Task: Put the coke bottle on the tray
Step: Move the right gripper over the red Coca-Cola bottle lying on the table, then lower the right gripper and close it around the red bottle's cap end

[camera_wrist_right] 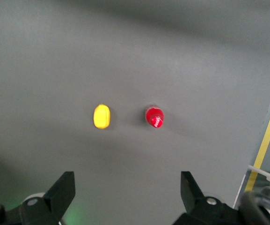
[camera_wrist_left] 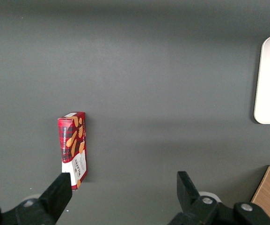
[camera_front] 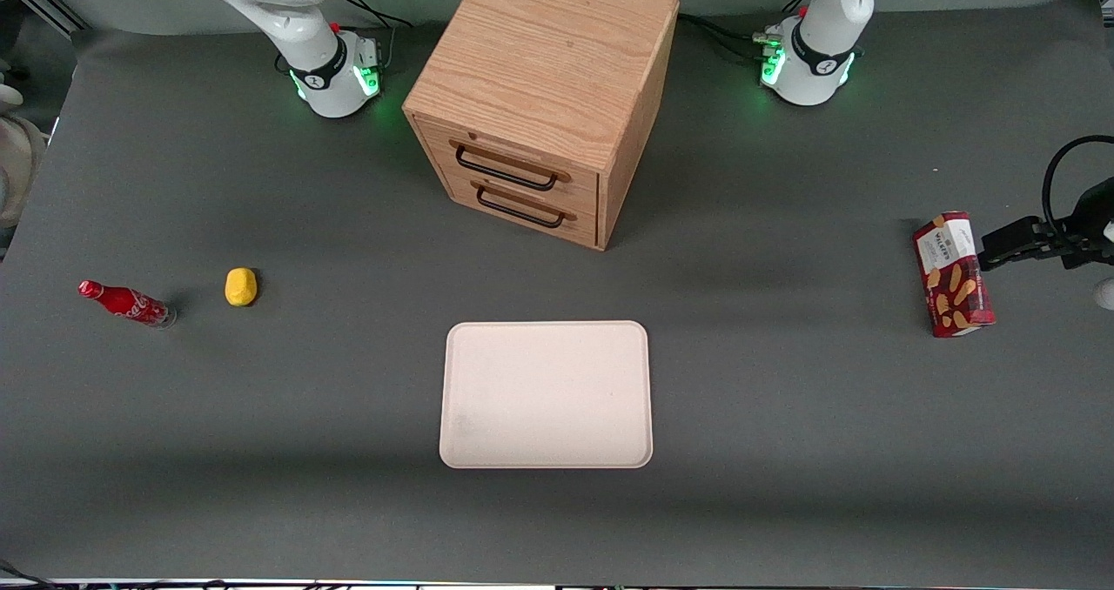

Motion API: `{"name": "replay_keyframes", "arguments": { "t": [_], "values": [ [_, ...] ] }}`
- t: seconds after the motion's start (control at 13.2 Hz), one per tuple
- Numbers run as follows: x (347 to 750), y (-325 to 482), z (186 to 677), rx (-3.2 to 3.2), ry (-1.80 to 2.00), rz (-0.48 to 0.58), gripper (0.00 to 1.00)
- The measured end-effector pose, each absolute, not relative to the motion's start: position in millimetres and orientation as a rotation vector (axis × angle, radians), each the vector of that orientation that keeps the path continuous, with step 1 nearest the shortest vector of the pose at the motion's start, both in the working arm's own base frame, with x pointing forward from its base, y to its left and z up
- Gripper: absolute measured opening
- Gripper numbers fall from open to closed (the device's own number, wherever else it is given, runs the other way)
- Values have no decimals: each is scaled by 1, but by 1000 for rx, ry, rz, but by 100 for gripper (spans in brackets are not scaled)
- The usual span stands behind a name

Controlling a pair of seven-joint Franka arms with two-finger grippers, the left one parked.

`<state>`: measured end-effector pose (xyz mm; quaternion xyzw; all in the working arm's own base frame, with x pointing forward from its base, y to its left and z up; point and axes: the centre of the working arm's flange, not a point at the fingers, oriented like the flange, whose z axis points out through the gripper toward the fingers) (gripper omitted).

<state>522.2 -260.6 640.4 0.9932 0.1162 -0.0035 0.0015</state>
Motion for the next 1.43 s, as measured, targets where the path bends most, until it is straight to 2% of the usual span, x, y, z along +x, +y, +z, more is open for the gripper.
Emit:
{"name": "replay_keyframes", "arguments": {
  "t": [0.23, 0.45, 0.83, 1.43],
  "values": [
    [516, -276, 638, 3116, 366, -8, 100],
    [519, -285, 614, 3104, 347, 18, 100],
    [517, -298, 528, 3093, 319, 48, 100],
    [505, -301, 409, 3134, 364, 182, 100]
  ]
}}
